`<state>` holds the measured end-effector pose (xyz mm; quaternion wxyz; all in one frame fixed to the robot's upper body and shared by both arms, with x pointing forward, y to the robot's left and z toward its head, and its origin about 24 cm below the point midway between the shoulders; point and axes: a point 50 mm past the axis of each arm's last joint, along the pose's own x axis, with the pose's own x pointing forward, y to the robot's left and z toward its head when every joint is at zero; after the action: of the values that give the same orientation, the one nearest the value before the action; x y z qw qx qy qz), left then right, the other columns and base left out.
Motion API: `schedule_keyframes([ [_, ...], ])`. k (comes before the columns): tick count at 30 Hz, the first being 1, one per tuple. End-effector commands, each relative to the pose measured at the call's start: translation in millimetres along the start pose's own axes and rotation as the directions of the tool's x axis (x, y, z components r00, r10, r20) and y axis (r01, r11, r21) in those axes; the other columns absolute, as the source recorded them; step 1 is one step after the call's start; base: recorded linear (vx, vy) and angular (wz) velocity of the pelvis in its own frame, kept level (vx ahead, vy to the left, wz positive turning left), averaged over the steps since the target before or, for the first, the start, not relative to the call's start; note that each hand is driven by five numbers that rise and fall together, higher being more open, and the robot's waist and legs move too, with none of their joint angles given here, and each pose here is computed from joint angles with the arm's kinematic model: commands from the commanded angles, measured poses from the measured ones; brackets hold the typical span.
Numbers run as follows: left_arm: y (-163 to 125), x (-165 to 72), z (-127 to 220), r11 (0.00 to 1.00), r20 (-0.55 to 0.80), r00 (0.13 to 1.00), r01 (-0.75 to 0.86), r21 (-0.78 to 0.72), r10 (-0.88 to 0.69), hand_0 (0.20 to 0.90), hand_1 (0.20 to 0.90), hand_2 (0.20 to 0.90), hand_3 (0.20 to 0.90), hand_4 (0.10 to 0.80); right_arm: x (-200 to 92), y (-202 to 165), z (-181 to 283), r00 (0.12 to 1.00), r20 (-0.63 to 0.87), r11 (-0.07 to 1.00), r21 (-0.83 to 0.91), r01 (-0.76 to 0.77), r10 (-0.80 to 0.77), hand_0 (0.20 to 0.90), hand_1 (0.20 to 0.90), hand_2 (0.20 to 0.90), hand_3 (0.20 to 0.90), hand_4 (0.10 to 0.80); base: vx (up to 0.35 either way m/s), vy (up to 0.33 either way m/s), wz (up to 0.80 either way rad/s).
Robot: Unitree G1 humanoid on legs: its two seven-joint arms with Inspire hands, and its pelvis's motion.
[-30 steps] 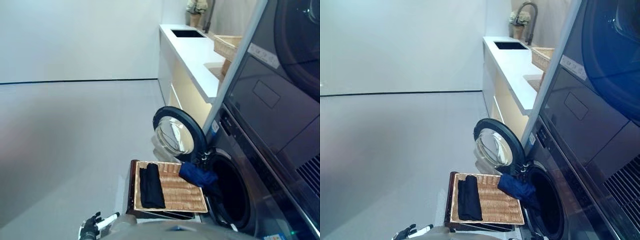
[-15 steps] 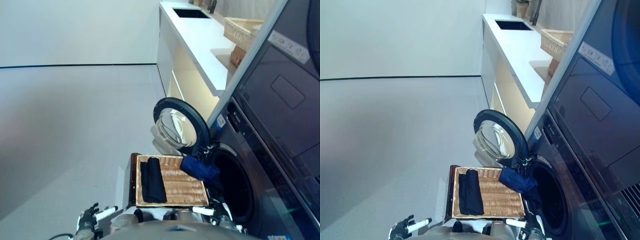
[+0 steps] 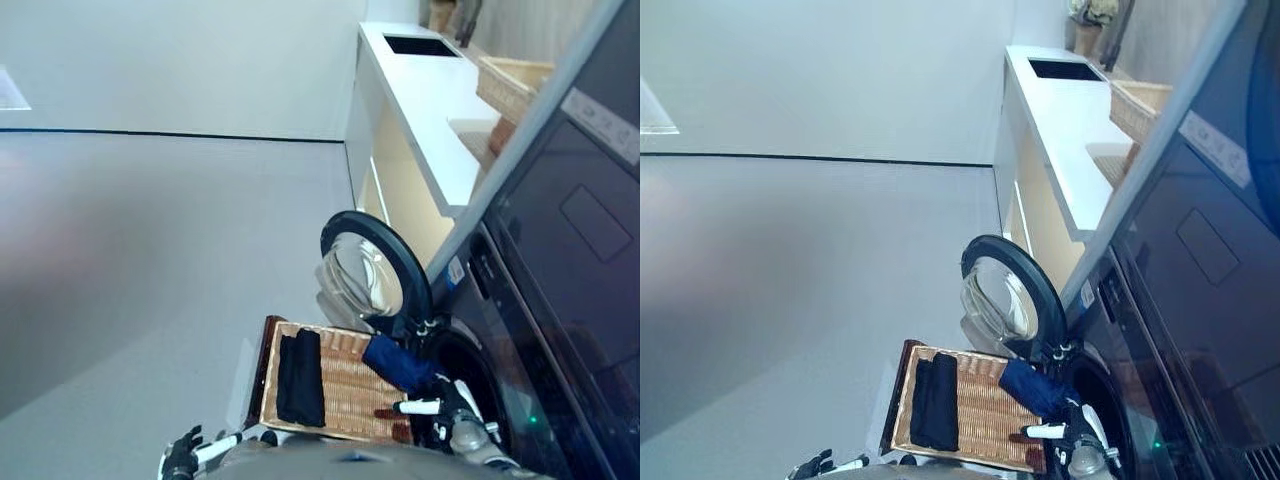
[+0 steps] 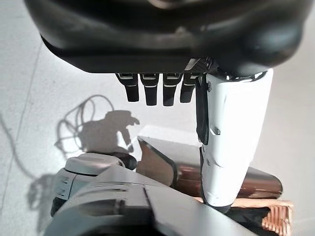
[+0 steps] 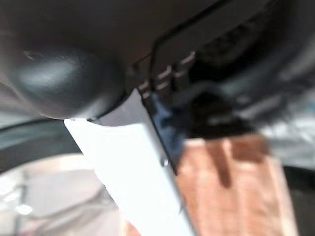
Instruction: Pick up the clothes and place them into the washing machine
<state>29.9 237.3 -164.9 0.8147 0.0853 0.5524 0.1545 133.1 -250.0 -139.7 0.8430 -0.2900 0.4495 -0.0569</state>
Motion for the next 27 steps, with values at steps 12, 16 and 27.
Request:
schedule_keyframes([
  [12,-18,10,133,1.0,0.425,0.905,-0.018,-0.023,0.026,0.9,0.9,0.9,0.9,0.8,15,-90,175,0.754,0.63,0.632,-0.512,0.582,-0.184,0.9,0.9,0.9,0.9,0.8,-0.188,0.022,0.12],
  [16,-26,6,160,0.997,0.491,0.871,0.009,-0.074,0.028,0.9,0.9,0.9,0.9,0.8,13,-118,199,0.695,0.692,0.302,-0.631,0.714,-0.195,0.9,0.9,0.9,0.9,0.8,-0.131,0.045,0.04],
  [27,-41,2,165,0.995,0.514,0.858,0.056,-0.088,-0.003,0.9,0.9,0.9,0.9,0.8,-1,-192,220,0.611,0.667,0.225,-0.576,0.786,-0.427,0.9,0.9,0.9,0.9,0.8,-0.054,0.041,-0.02],
])
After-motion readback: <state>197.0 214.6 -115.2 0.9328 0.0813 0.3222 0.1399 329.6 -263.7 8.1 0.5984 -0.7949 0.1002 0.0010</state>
